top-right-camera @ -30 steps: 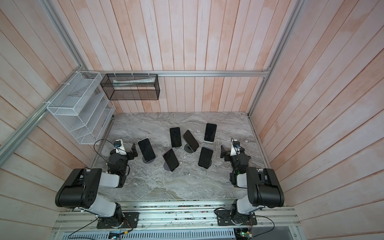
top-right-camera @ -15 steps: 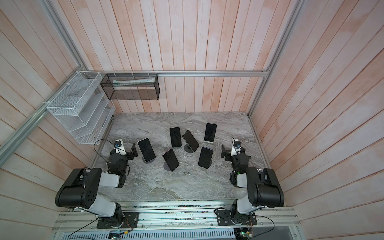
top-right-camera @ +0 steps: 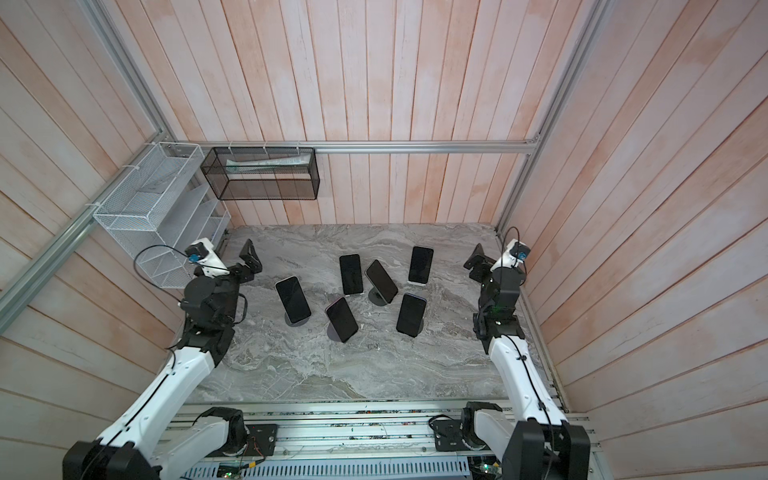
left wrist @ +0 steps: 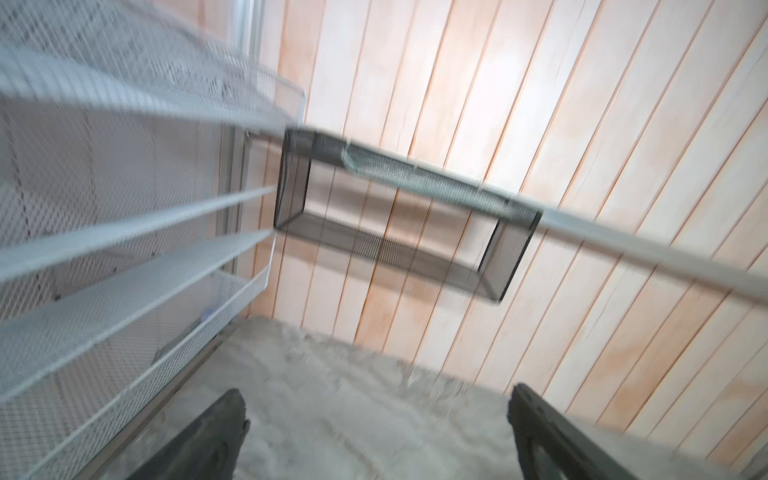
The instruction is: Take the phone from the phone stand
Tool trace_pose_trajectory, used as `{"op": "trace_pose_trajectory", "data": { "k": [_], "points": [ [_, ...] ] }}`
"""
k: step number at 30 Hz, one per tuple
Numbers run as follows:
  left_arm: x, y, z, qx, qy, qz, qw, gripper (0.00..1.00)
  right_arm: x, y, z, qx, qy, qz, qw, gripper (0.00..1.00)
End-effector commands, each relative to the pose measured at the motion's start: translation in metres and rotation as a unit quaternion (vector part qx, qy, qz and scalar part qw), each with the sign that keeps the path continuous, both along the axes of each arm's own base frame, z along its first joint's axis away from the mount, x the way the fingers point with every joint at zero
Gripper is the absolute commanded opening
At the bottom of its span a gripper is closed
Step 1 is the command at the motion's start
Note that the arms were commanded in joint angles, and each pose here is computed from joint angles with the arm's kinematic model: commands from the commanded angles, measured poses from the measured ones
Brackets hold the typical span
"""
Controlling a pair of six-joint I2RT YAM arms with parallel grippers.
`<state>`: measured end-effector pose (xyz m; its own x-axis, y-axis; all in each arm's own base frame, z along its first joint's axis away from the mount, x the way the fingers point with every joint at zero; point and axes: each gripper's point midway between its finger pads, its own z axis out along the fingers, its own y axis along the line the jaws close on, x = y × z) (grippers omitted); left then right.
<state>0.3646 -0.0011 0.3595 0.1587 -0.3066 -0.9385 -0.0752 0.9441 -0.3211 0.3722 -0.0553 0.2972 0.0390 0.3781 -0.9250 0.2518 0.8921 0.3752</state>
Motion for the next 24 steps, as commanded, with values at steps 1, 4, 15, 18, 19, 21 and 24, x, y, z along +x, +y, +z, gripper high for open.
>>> {"op": "trace_pose_trajectory", "data": {
  "k": [1,4,15,18,19,21,24],
  "points": [
    [-0.017,0.003,-0.037,-0.169,0.083,-0.005,0.982,1.0,-0.013,0.006,-0.041,0.108,0.069,0.015,0.992,0.73],
    [-0.028,-0.016,-0.008,-0.213,0.025,-0.115,0.97,0.94,-0.017,0.033,-0.054,0.127,0.135,0.076,0.98,0.67],
    [-0.016,-0.147,0.053,-0.1,0.101,-0.349,0.926,0.88,-0.103,0.128,-0.131,0.17,0.272,0.226,0.92,0.32],
    [-0.016,-0.178,0.056,-0.075,0.103,-0.389,0.912,0.88,-0.126,0.145,-0.147,0.191,0.295,0.245,0.904,0.29],
    [-0.016,-0.188,0.053,-0.068,0.106,-0.406,0.905,0.88,-0.131,0.151,-0.153,0.204,0.301,0.254,0.896,0.28],
    [-0.017,-0.205,0.041,-0.061,0.116,-0.436,0.89,0.88,-0.142,0.166,-0.168,0.24,0.31,0.28,0.876,0.26],
    [-0.026,-0.234,0.022,-0.038,0.124,-0.485,0.865,0.88,-0.153,0.191,-0.186,0.296,0.309,0.321,0.845,0.17]
  ]
}}
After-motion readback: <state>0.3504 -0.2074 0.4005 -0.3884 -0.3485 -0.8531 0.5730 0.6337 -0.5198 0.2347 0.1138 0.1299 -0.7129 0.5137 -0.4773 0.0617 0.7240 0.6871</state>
